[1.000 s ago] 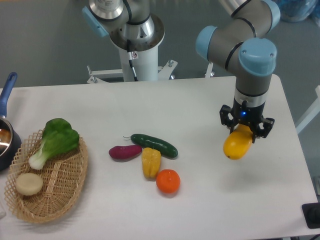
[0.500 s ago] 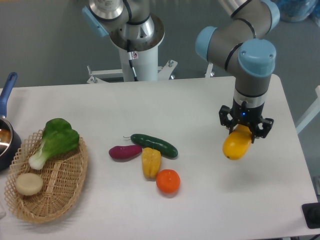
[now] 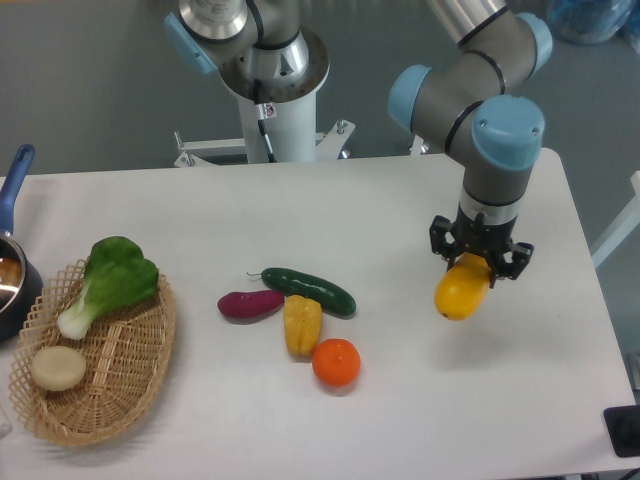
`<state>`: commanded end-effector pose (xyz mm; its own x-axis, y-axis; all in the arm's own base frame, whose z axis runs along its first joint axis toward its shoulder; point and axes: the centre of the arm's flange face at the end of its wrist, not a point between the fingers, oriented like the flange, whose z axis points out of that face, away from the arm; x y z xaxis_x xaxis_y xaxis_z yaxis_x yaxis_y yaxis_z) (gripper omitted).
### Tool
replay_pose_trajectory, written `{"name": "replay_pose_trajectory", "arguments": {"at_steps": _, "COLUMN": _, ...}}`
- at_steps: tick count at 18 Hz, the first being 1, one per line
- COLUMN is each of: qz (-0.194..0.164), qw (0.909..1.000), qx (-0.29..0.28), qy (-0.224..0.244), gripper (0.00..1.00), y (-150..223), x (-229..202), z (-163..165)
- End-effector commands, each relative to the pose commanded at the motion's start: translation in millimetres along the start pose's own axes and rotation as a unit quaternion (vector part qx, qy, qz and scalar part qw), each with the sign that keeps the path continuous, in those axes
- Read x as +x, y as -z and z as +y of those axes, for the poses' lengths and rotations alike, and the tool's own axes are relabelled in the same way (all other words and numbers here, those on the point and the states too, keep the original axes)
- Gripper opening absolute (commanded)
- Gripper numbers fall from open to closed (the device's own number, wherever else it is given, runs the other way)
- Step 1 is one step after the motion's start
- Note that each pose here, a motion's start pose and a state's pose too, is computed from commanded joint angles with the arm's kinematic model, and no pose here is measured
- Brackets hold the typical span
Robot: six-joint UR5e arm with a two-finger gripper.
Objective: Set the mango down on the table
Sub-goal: 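Carry the held mango toward the cucumber and lower it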
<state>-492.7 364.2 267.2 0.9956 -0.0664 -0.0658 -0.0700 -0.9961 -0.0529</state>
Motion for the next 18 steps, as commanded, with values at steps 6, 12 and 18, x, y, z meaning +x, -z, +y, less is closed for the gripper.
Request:
{"name": "replay_pose_trajectory", "arguments": {"at_steps": 6, "qz": 0.039, "qw": 0.9960, "qx": -0.050, "qy": -0.064, "gripper": 0.30, "y": -35, "x": 45, "z": 23}}
{"name": "replay_pose_trajectory", "arguments": {"at_steps": 12, "qz": 0.038, "qw": 0.9899, "qx": -0.062, "qy": -0.122, "gripper": 0.52, "y": -50, "x": 68, "z": 35}}
{"name": "replay_pose_trajectory", "arguments": {"at_steps": 18, "qz": 0.037, "qw": 0.9911, "qx": -0.060, "qy": -0.113, "gripper": 1.00, "y": -49, "x": 67, "z": 36}}
